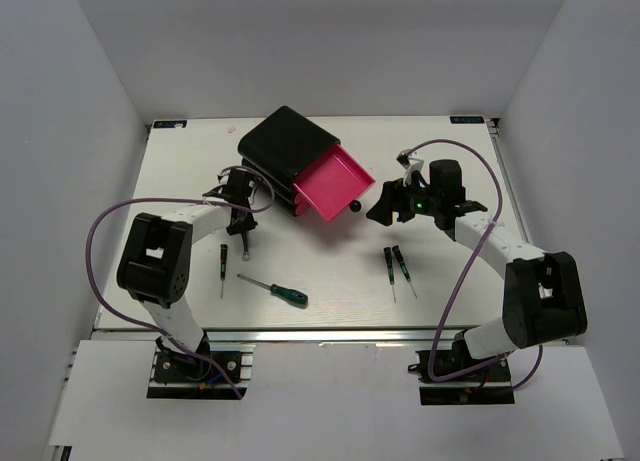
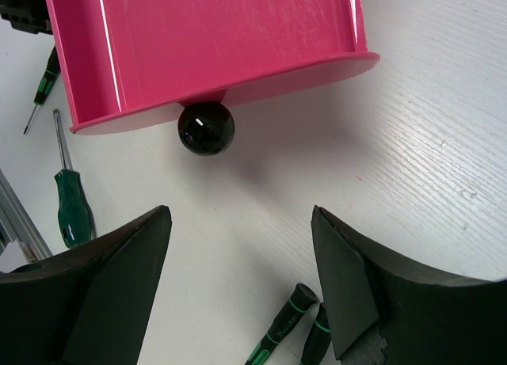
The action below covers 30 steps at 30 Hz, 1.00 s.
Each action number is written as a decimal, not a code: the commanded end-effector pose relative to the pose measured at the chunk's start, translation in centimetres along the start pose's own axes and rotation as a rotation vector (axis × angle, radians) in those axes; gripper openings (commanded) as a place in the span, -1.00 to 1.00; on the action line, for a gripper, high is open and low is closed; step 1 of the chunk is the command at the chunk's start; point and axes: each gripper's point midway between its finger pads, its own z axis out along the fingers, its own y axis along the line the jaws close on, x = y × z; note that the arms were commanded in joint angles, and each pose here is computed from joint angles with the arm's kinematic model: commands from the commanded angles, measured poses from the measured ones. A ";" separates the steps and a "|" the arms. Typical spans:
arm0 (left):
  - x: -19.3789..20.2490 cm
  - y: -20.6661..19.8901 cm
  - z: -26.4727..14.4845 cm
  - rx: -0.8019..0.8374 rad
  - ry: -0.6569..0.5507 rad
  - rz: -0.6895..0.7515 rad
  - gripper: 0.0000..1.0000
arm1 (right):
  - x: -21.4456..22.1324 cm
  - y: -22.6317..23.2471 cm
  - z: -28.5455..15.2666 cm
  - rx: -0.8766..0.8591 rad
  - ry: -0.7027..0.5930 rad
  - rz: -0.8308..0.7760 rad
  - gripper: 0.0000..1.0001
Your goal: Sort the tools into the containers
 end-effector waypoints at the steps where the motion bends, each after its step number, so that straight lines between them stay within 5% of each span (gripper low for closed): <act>1: 8.5 2.9 2.1 -0.089 0.308 0.111 -0.32 | -2.5 0.6 -0.9 -0.002 -0.072 -0.047 0.54; 5: 7.8 2.5 2.7 -0.092 0.317 0.140 -0.29 | -2.5 0.6 -1.0 0.004 -0.076 -0.049 0.54; 19: 9.5 2.8 1.7 -0.067 0.347 0.112 -1.00 | -2.5 0.2 -1.2 0.012 -0.080 -0.041 0.55; 30: 6.6 1.8 -2.3 0.020 0.225 0.034 -1.00 | -2.5 0.4 -1.2 0.006 -0.083 -0.040 0.54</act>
